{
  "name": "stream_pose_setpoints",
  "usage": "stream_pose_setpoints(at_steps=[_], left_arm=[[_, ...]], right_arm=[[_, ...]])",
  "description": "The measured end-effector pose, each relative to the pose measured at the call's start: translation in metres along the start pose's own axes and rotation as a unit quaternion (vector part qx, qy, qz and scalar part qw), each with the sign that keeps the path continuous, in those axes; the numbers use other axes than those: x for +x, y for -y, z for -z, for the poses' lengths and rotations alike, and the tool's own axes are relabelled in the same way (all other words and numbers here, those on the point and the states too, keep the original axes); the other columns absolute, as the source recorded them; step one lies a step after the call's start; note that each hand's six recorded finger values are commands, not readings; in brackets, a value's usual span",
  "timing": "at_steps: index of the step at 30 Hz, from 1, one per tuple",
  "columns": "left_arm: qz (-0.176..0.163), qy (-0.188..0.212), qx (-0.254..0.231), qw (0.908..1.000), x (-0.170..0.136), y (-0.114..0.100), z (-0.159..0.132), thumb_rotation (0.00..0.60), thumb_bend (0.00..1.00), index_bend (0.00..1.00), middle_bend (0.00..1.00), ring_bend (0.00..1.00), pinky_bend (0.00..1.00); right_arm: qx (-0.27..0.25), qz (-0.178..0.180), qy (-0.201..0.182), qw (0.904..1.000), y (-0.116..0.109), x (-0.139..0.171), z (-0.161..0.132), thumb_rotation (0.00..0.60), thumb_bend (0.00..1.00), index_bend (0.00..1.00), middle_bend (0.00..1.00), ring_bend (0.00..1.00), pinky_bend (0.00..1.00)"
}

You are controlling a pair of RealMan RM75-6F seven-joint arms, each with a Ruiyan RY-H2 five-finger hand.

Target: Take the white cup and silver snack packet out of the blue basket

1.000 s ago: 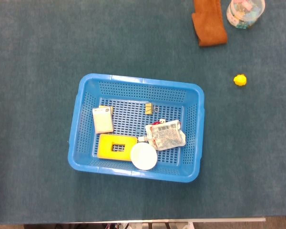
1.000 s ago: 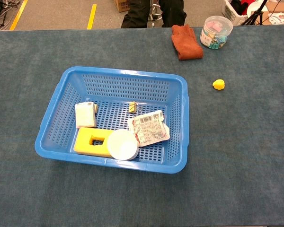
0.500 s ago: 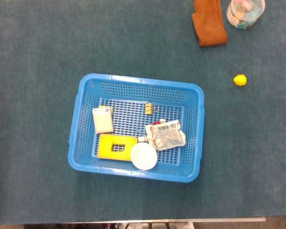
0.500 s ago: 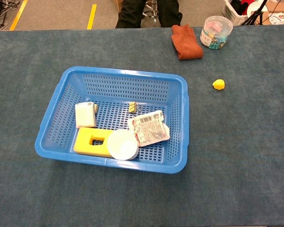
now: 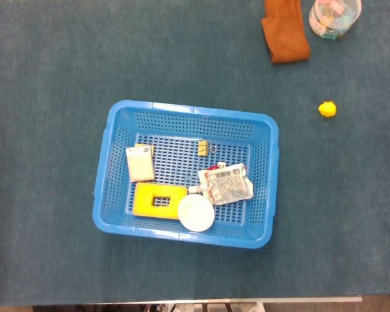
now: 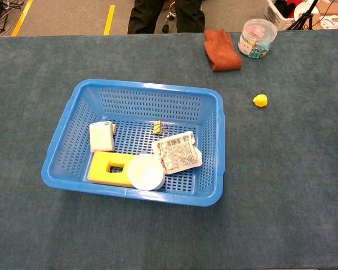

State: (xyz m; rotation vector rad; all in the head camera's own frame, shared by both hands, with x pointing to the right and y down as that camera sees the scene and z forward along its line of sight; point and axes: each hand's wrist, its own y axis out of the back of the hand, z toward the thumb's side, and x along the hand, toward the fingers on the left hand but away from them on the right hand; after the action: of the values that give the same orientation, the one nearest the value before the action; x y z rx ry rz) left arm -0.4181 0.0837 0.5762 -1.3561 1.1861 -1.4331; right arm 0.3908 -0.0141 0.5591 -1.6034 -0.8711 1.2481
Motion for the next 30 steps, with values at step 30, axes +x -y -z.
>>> stream_pose_setpoints(at_steps=[30], left_arm=[[-0.027, -0.034, -0.001, 0.999, -0.02, -0.009, 0.002, 0.6, 0.25, 0.29, 0.3, 0.21, 0.25]], right_arm=[[0.058, -0.193, -0.385, 0.9005, 0.083, -0.026, -0.225, 0.6, 0.0, 0.27, 0.3, 0.23, 0.28]])
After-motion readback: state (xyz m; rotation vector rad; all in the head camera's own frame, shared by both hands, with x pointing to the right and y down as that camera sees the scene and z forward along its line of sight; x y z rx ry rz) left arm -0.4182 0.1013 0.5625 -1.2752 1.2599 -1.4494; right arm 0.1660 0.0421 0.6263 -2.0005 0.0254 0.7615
